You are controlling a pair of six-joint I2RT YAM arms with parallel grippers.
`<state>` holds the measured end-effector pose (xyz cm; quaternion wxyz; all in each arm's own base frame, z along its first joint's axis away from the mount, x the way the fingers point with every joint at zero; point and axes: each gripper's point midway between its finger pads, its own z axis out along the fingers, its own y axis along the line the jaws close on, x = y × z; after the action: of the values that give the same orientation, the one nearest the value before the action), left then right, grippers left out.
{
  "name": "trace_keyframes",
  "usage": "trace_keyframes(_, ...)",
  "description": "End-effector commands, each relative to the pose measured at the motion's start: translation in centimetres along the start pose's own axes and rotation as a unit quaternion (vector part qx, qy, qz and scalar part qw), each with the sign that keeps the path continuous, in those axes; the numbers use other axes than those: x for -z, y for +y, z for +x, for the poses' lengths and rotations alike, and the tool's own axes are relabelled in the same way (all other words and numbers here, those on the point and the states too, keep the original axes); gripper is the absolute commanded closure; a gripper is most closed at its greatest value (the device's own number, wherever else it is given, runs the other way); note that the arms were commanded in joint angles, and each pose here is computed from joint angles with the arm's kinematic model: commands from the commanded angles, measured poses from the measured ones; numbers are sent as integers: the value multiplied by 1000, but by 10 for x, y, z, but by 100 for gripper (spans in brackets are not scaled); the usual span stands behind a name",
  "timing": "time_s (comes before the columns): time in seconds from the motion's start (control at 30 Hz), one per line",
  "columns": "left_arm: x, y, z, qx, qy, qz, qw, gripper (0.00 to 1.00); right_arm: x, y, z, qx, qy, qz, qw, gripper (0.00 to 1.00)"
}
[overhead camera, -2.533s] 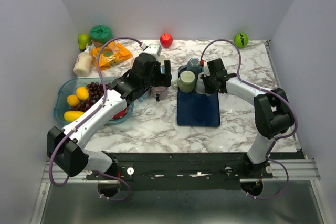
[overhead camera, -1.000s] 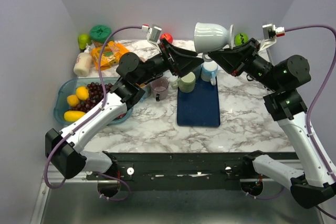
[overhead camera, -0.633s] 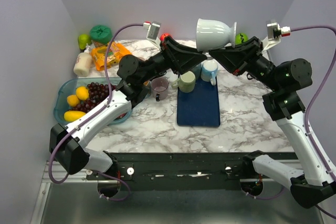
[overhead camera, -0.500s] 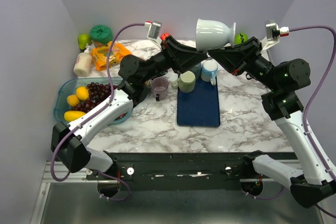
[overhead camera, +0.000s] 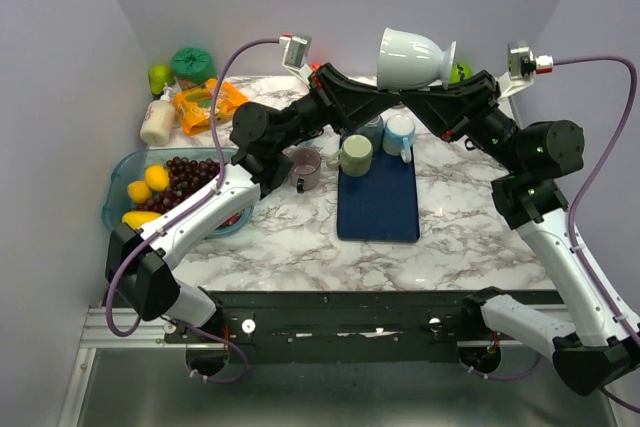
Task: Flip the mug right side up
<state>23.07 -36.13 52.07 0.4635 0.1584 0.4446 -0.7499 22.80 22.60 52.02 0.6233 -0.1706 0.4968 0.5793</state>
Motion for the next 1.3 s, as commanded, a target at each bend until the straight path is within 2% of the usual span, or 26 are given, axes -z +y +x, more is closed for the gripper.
trace_keyframes(0.0,-11,-14,-7,3,-14,28,1000,73,0,10,16,-2,23,-41,999,99)
trace_keyframes(0.23,-15,-14,-6,15,-14,37,999,64,-1,-3,22,-6,17,-22,1000,99)
trace_keyframes(0.3,-16,-14,-6,16,-14,40,999,65,-1,-6,24,-6,14,-17,1000,99)
trace_keyframes(0.4,-17,-13,-6,15,-11,39,999,81,-2,-11,27,-8,17,-12,1000,99)
trace_keyframes(0.43,-17,-13,-5,12,-10,39,999,96,-2,-11,27,-8,17,-10,1000,99)
trace_keyframes(0.47,-17,-11,-6,10,-11,34,999,100,-2,-14,29,-10,19,-4,1000,99)
trace_keyframes(0.63,-13,6,-3,-7,-7,-16,1000,100,0,-33,34,-19,26,45,998,99)
trace_keyframes(0.67,-12,7,-6,-29,-8,-29,999,100,1,-43,38,-24,30,68,997,98)
trace_keyframes(0.7,-10,15,-7,-39,-13,-51,998,100,2,-45,39,-23,30,75,996,88)
trace_keyframes(0.77,-2,24,-8,-47,-10,-95,994,100,5,-54,43,-29,32,100,994,78)
trace_keyframes(0.8,2,32,-12,-69,-17,-119,990,100,6,-57,44,-29,33,106,993,63)
trace_keyframes(0.87,11,40,-12,-80,-11,-155,985,100,9,-66,49,-34,37,129,990,51)
trace_keyframes(0.9,13,43,-14,-88,-11,-169,982,100,11,-69,51,-37,39,136,989,41)
trace_keyframes(1.0,28,57,-17,-119,1,-229,966,100,17,-76,58,-38,42,152,987,30)
trace_keyframes(1.03,39,72,-13,-133,17,-270,954,100,18,-77,60,-38,45,157,986,29)
trace_keyframes(1.1,50,76,-15,-152,28,-299,942,100,25,-83,68,-39,54,175,982,27)
trace_keyframes(1.23,94,104,-3,-179,80,-398,896,100,41,-95,85,-39,79,209,974,23)
trace_keyframes(1.27,106,107,-11,-201,74,-427,879,100,47,-98,91,-42,88,221,970,23)
